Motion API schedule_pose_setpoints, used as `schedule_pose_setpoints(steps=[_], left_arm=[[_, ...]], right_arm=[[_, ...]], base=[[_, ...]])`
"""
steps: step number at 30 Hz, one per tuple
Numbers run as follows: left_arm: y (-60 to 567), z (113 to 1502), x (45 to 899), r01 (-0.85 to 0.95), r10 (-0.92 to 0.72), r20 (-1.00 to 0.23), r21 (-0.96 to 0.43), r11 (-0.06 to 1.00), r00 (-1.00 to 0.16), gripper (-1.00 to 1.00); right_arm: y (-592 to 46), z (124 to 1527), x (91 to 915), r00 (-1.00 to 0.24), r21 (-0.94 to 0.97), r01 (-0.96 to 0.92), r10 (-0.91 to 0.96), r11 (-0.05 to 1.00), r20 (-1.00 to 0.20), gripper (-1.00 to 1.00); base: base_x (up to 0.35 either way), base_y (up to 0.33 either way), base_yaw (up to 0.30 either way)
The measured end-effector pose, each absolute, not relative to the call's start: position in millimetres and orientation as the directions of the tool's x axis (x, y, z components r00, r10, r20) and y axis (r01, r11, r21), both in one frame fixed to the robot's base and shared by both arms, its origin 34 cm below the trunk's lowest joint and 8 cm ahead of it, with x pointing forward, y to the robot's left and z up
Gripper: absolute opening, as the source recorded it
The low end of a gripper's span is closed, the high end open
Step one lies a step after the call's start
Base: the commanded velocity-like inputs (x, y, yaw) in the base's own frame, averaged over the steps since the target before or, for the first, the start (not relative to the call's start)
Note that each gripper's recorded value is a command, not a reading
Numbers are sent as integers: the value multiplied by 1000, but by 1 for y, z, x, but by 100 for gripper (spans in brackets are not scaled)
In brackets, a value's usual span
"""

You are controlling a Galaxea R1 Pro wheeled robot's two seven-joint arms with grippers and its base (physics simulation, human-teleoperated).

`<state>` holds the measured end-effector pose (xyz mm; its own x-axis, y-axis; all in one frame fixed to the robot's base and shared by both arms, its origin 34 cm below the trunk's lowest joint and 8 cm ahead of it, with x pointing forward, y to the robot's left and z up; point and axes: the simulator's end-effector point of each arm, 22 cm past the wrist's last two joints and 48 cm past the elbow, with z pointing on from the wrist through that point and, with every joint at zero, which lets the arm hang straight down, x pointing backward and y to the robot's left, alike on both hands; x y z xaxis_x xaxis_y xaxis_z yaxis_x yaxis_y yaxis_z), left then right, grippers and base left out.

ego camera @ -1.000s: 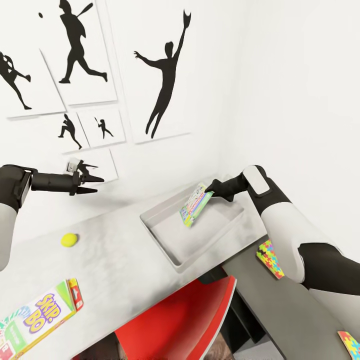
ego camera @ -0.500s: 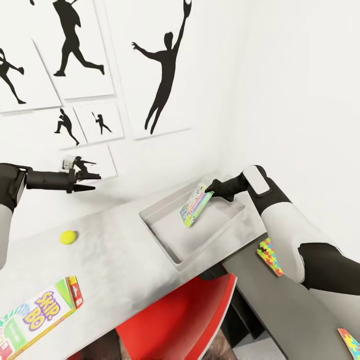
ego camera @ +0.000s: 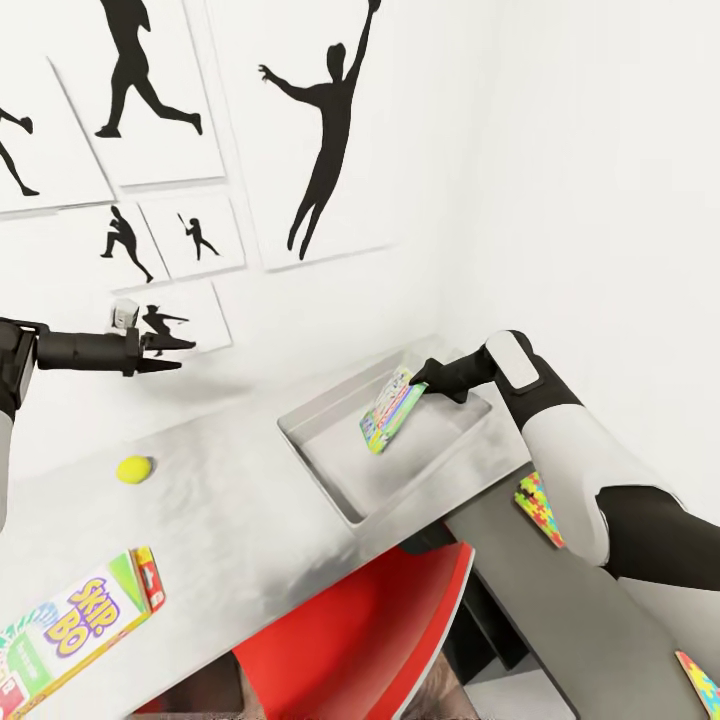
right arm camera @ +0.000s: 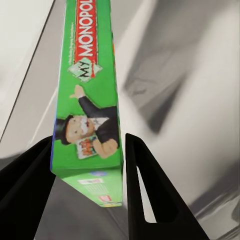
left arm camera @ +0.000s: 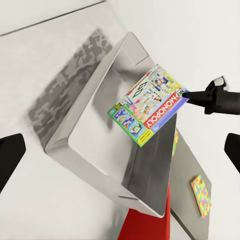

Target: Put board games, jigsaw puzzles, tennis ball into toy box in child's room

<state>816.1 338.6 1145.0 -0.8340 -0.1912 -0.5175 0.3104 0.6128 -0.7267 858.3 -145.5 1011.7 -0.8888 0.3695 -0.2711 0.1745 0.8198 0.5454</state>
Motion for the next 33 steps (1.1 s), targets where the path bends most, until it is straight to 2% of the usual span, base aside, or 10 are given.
schedule_pose_setpoints(steps=[33], left_arm=[[338,1107,823,272,-191,-473,-742,613,-860,100]], right_arm=[[-168,979,866,-888,523,216,388,825,-246,-100]], base=[[0,0,0]])
